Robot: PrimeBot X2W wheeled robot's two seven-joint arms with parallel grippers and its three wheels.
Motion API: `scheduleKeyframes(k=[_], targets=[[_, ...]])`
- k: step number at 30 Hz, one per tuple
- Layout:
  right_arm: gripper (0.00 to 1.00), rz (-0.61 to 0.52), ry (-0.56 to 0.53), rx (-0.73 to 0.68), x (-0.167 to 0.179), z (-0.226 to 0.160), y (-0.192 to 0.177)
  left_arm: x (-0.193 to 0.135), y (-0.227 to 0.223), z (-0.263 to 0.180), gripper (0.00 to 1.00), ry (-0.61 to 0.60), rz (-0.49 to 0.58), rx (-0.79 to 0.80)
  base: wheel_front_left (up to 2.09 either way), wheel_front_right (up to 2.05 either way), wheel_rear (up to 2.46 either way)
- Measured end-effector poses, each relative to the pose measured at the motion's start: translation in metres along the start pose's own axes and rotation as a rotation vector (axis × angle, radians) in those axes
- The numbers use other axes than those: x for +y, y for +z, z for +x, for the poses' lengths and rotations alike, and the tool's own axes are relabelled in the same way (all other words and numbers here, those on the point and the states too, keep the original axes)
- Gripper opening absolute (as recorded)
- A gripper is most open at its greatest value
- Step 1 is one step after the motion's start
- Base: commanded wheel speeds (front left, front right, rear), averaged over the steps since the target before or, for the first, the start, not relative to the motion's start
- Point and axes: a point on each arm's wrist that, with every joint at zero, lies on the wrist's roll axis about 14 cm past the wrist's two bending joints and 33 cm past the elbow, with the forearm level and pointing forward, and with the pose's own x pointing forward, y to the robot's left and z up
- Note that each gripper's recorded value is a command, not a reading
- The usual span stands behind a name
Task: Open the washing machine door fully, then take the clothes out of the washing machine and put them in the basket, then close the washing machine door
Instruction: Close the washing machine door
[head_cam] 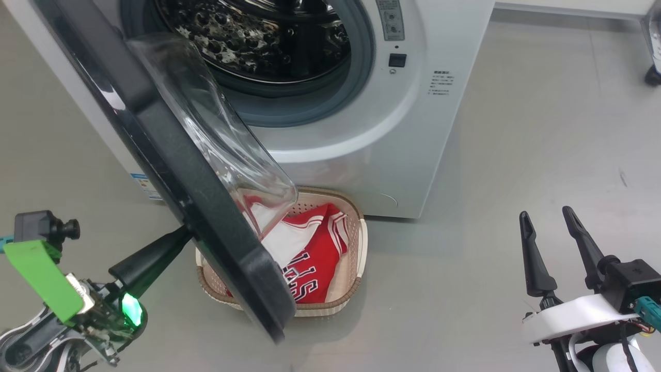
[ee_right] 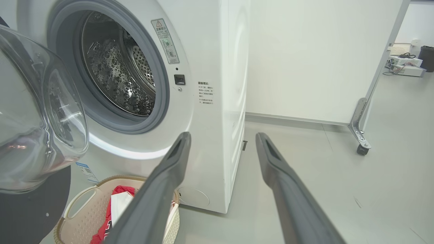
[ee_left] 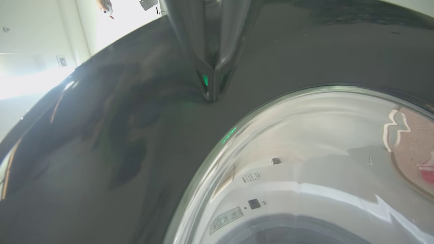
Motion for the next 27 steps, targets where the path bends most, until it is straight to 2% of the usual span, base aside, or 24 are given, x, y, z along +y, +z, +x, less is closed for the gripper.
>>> scheduleKeyframes(k=[13, 23, 27], targets=[[1.00, 0.012, -0.136, -0.015, -0.042, -0.011, -0.001, 0.011, -0.004, 0.063, 0.00, -0.025, -0.022, 0.109, 0.00, 0.00, 0.00], [1.00, 0.005, -0.246, 0.001, -0.076, -0.025, -0.010, 0.024, -0.010, 0.096, 0.00, -0.032, -0.061, 0.169, 0.00, 0.00, 0.00], [1.00, 0.004, -0.262, 0.011, -0.081, -0.027, -0.014, 0.026, -0.007, 0.101, 0.00, -0.049, -0.077, 0.149, 0.00, 0.00, 0.00]])
